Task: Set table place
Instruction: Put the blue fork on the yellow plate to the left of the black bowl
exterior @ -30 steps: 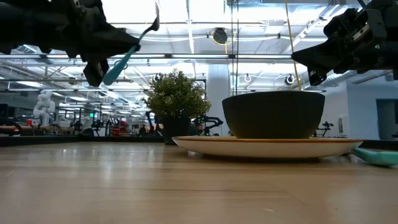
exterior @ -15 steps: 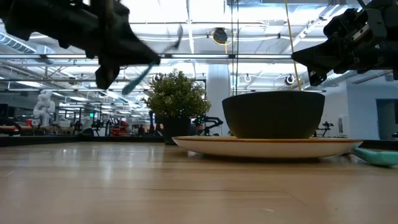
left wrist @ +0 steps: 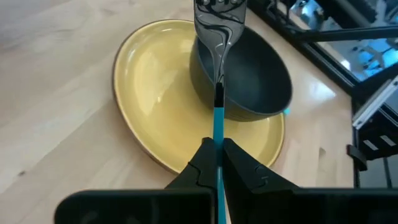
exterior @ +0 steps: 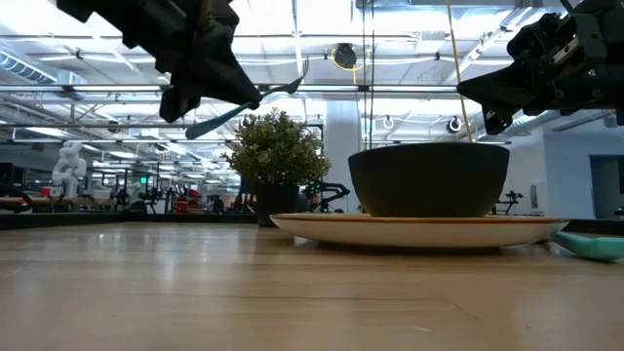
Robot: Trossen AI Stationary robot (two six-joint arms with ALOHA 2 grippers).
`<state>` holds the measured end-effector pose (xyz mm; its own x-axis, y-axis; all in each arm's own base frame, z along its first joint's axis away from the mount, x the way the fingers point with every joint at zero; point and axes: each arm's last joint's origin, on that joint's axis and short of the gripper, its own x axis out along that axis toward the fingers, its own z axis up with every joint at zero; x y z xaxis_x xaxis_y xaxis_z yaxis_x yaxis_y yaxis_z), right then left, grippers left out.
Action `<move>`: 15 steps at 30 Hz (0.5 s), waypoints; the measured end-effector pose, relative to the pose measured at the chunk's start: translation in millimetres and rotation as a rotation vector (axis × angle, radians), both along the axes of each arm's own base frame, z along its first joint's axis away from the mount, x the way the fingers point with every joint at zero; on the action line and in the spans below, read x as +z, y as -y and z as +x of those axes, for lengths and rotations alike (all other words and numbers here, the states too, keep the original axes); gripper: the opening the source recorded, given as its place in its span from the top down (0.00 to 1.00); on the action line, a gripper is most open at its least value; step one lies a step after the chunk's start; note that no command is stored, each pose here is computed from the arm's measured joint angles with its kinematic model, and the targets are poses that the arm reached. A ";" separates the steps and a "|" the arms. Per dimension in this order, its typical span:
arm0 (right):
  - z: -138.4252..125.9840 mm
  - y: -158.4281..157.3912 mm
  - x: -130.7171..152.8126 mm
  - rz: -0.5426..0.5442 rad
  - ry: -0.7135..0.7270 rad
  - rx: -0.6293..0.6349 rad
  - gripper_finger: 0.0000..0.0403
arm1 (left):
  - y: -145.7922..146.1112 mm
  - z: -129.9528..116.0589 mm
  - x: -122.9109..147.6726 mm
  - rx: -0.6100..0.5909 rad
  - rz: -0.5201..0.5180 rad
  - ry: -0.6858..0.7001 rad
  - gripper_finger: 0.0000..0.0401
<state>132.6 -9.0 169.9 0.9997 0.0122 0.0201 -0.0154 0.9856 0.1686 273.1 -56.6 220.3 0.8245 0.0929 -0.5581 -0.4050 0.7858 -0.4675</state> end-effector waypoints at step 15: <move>0.2 0.0 -0.7 0.001 -0.006 0.000 1.00 | -10.6 18.2 -20.8 0.054 -0.194 -0.027 0.99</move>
<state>132.8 -9.0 169.2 0.9998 0.0126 0.0137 -0.0147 0.9854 0.1696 291.3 -45.9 199.5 0.8059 0.0257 -0.5914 -0.4586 0.6588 -0.5963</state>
